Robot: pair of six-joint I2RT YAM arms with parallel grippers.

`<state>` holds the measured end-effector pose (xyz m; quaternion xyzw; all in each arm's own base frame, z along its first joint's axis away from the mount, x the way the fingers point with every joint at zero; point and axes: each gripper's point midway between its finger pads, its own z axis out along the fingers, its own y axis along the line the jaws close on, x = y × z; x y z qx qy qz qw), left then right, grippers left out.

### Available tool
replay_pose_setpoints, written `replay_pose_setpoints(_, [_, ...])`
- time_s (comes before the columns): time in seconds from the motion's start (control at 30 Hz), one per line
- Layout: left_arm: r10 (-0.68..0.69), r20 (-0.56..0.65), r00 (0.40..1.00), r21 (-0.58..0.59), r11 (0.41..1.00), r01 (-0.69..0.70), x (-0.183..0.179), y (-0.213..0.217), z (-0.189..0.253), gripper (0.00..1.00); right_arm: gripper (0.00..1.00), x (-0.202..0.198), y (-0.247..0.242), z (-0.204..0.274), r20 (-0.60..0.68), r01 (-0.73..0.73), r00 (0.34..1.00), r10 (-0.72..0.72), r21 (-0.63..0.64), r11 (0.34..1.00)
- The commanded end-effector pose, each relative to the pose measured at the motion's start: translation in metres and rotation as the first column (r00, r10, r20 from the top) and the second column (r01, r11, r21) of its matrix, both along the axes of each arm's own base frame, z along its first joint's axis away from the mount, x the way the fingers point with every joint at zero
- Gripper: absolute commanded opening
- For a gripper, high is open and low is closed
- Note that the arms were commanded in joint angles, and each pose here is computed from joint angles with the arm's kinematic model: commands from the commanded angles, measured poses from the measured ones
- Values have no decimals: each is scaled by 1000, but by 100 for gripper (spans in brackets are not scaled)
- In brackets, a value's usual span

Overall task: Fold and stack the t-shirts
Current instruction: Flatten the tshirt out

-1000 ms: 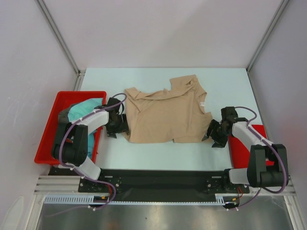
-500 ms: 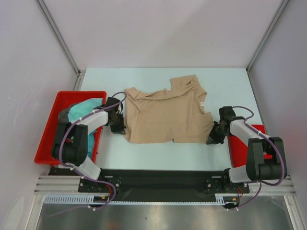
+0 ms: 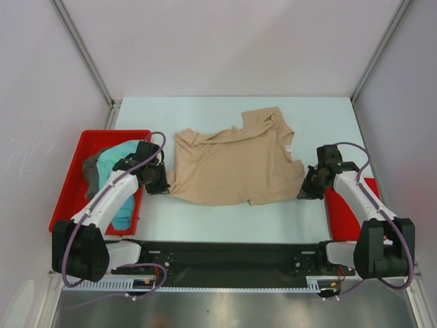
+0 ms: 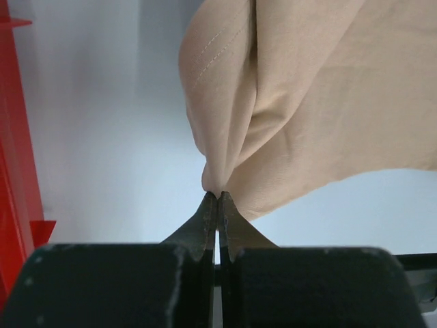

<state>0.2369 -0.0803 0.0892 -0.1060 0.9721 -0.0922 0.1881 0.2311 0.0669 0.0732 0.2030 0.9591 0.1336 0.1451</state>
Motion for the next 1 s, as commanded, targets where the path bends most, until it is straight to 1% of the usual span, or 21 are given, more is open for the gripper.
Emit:
replay_pose_setpoints(0.0, [20, 41, 999, 32, 999, -21, 5, 6, 25, 0, 0, 7, 0, 30, 62, -19, 998, 18, 17, 1000])
replay_pose_setpoints(0.13, [43, 106, 993, 87, 995, -53, 10, 19, 50, 0, 0, -13, 3, 59, 63, -35, 997, 32, 45, 998])
replay_pose_setpoints(0.2, [53, 155, 986, 100, 993, -69, 22, 22, 67, 0, 0, -10, 2, 68, 99, -28, 995, 23, 53, 998])
replay_pose_setpoints(0.27, [48, 191, 980, 102, 992, -68, 37, 20, 75, 1, 0, 11, 1, 77, 171, -15, 985, 4, 66, 998])
replay_pose_setpoints(0.3, [49, 239, 970, 90, 993, -72, 52, 17, 87, 0, 0, 28, 3, 81, 212, -13, 977, -4, 82, 997])
replay_pose_setpoints(0.33, [45, 208, 977, 99, 993, -67, 63, 15, 79, 0, 0, 40, 3, 82, 220, -9, 975, -12, 93, 996])
replay_pose_setpoints(0.37, [42, 200, 979, 97, 993, -62, 72, 13, 78, 0, 0, 62, 6, 76, 201, -16, 980, -6, 107, 994])
replay_pose_setpoints(0.43, [28, 206, 978, 93, 994, -49, 100, 6, 84, 0, 0, 99, 3, 79, 229, -7, 973, -24, 136, 991])
replay_pose_setpoints(0.47, [21, 150, 989, 113, 993, -38, 113, 4, 62, 1, 0, 128, 3, 74, 206, -11, 978, -23, 159, 987])
replay_pose_setpoints(0.5, [23, 168, 985, 102, 994, -41, 130, 1, 69, 2, 0, 142, 1, 72, 203, -11, 979, -22, 156, 988])
replay_pose_setpoints(0.53, [23, 151, 988, 101, 994, -39, 138, 0, 66, 2, 10, 153, -2, 64, 183, -10, 983, -17, 145, 989])
replay_pose_setpoints(0.57, [16, 110, 994, 122, 992, -30, 148, 0, 50, 5, 14, 164, -6, 65, 188, -23, 982, -1, 126, 992])
replay_pose_setpoints(0.6, [14, 145, 989, 126, 991, -32, 163, -1, 60, 17, 18, 183, -13, 63, 190, -18, 982, -2, 106, 994])
replay_pose_setpoints(0.63, [26, 138, 990, 155, 987, -48, 168, 4, 58, 26, 27, 185, -18, 65, 175, -11, 985, -5, 92, 996])
replay_pose_setpoints(0.67, [21, 120, 993, 177, 983, -43, 174, 6, 54, 35, 33, 188, -23, 67, 180, -20, 984, 8, 65, 998])
replay_pose_setpoints(0.7, [15, 138, 990, 181, 983, -40, 180, 6, 64, 56, 41, 189, -24, 73, 191, -31, 981, 19, 57, 998])
replay_pose_setpoints(0.73, [14, 145, 989, 180, 983, -40, 181, 6, 67, 70, 43, 187, -23, 75, 191, -32, 981, 20, 58, 998])
replay_pose_setpoints(0.8, [-2, 152, 988, 166, 986, -24, 176, 4, 68, 87, 44, 175, -21, 71, 174, -45, 984, 33, 62, 997])
replay_pose_setpoints(0.87, [-12, 114, 993, 161, 987, -7, 160, 4, 54, 88, 44, 149, -17, 56, 137, -51, 990, 40, 76, 996])
replay_pose_setpoints(0.9, [-13, 126, 992, 154, 988, -6, 155, 4, 56, 87, 44, 143, -16, 51, 139, -47, 990, 36, 81, 996])
replay_pose_setpoints(0.97, [-24, 111, 994, 137, 991, 9, 144, 2, 48, 83, 43, 117, -14, 32, 102, -37, 994, 27, 93, 995])
